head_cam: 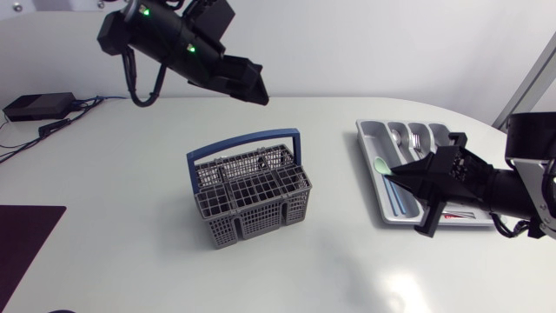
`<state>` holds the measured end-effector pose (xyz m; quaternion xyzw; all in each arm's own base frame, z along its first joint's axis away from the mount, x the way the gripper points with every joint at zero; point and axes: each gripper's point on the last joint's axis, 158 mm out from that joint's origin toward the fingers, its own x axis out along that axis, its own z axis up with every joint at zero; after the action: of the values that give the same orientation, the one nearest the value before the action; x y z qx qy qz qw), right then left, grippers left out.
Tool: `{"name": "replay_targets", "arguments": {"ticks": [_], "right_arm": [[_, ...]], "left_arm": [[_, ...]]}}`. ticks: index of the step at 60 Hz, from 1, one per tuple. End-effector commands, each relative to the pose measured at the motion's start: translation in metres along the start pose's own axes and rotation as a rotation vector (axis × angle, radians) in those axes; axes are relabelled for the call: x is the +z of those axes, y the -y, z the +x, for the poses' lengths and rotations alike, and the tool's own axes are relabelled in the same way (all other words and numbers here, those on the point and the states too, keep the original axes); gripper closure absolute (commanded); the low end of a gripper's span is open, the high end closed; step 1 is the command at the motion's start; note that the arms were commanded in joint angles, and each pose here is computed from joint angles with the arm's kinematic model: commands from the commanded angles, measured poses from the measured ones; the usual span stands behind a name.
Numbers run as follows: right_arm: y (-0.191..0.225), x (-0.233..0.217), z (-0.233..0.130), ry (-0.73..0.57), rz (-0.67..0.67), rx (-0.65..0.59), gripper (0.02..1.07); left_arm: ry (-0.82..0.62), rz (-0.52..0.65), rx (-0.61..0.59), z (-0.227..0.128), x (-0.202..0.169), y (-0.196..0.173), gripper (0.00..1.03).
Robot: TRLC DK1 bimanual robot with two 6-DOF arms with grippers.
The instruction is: Unload the cutlery basket into the drawer organizer.
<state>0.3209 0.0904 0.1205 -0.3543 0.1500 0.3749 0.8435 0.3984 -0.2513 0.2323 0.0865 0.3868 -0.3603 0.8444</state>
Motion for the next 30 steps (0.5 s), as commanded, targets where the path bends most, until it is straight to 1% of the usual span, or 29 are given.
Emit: {"name": "replay_targets", "arguments": {"ticks": [1,5,13,15,24,30], "right_arm": [[-0.006,-0.041,0.001,-0.049,-0.036,0.063,0.92],[-0.003,-0.064,-0.001,-0.073,-0.053,0.084,0.92],[0.004,-0.112,-0.009,-0.12,-0.07,0.168,0.94],[0.012,-0.129,-0.012,-0.137,-0.077,0.188,0.94],[0.036,-0.167,-0.023,-0.164,-0.092,0.238,0.94],[0.051,-0.19,-0.027,-0.196,-0.139,0.242,0.94]], "left_arm": [[0.007,-0.011,0.031,-0.01,-0.014,-0.014,0.06],[0.007,-0.034,0.065,-0.013,-0.025,-0.031,0.06],[0.009,-0.089,0.116,-0.02,-0.048,-0.06,0.06],[0.01,-0.107,0.133,-0.023,-0.055,-0.069,0.06],[0.013,-0.12,0.16,-0.031,-0.071,-0.078,0.06],[0.015,-0.123,0.186,-0.032,-0.081,-0.085,0.06]]}}
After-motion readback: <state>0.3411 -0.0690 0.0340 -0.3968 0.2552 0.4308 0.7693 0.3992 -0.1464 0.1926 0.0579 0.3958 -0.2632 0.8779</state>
